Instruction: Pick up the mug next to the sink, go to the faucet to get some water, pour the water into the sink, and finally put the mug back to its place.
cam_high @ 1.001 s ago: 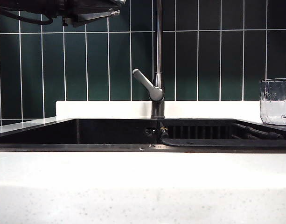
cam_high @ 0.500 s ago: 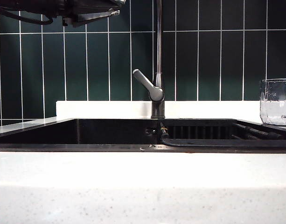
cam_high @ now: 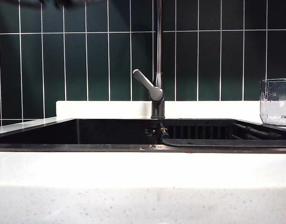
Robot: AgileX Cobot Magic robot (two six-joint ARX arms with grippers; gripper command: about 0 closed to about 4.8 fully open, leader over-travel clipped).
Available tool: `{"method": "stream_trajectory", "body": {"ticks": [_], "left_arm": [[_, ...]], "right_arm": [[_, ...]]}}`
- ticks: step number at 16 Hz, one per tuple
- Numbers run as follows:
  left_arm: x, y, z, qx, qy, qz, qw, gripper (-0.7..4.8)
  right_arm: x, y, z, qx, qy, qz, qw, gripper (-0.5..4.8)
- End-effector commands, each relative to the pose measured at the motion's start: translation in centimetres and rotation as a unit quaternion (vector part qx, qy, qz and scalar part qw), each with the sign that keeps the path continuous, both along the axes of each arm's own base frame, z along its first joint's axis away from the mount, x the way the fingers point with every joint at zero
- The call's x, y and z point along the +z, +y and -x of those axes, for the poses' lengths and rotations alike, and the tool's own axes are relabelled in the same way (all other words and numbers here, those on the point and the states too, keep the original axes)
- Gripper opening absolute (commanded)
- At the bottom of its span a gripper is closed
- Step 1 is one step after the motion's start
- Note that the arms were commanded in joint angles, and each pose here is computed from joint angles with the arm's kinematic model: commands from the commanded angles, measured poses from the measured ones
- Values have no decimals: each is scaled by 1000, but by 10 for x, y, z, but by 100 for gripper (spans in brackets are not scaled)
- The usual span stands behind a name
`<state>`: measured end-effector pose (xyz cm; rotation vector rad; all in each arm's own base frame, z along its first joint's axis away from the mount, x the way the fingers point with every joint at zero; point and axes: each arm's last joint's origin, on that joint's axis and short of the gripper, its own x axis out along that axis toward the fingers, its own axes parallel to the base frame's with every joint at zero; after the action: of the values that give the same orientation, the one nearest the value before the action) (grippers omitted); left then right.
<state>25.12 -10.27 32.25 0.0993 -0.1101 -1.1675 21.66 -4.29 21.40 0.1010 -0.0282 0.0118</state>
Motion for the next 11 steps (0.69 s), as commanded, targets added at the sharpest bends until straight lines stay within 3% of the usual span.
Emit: {"method": "stream_trajectory", "body": {"ticks": [1,5,10,11], "left_arm": [[0,12,25,102,-29,-9,994,34],[-9,27,52,208,-32,3,978,16],[-13,41,71,354,-40,13,934,16],[-14,44,74,385,-47,13,922,16]], "right_arm": [[19,8,16,5,-20,6,1000,-6],[26,17,26,11,-20,5,1000,-6],[32,29,32,-10,-25,6,1000,-5],[35,32,35,-18,-31,15,999,-6]]}}
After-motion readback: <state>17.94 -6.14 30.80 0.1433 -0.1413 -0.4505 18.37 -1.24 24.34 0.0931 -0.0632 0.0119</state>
